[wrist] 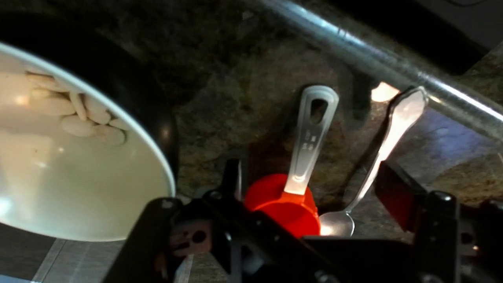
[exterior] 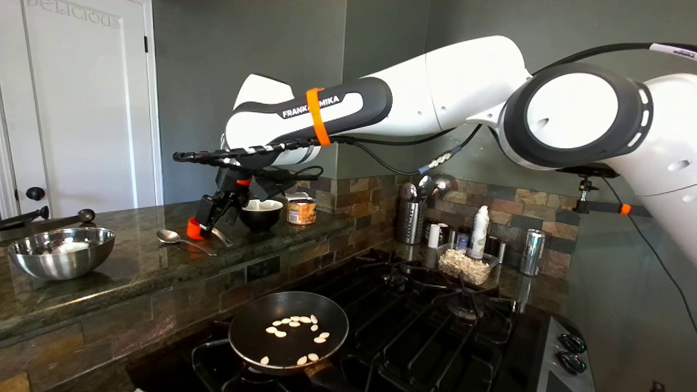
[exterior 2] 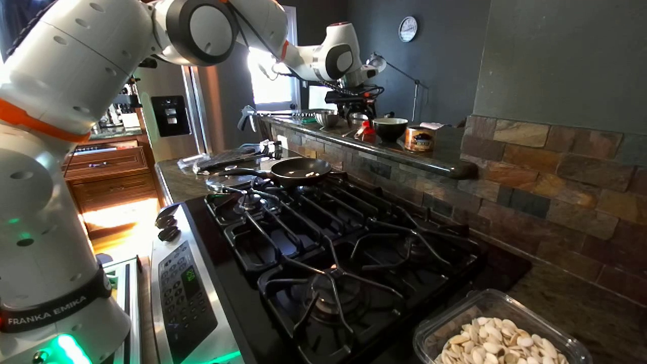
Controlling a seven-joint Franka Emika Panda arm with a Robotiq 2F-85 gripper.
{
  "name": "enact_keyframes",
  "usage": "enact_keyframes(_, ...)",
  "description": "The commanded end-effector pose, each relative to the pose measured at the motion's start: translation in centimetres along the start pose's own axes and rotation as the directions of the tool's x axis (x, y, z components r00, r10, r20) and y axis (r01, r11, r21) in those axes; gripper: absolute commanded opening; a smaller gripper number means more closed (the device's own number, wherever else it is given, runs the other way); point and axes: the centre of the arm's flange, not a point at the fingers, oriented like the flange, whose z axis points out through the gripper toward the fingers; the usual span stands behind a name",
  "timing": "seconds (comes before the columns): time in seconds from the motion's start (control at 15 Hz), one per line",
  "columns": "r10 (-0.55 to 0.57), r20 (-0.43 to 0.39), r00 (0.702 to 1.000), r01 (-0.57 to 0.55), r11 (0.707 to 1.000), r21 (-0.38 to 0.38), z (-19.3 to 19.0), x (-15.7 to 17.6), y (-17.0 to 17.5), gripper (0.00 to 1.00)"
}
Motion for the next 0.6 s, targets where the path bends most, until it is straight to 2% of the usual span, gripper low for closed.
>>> enact_keyframes(0.0, -0.002, -0.033, 0.999, 0.001, 1.000, -0.027, 1.2, 0.8, -0.4, 0.58)
enact_keyframes(0.07, -0.003, -0.037, 0.999, 0.002, 1.000, -0.027, 1.3, 0.8, -0.5, 0.48)
enact_keyframes(0.4, -0.008, -0.047, 0.999, 0.006, 1.000, -0.028, 2.1, 0.8, -0.6, 0.09)
enact_keyframes(0.53, -0.008, -0.048, 0.999, 0.007, 0.999, -0.032, 2.2, 0.8, -0.5, 0.00)
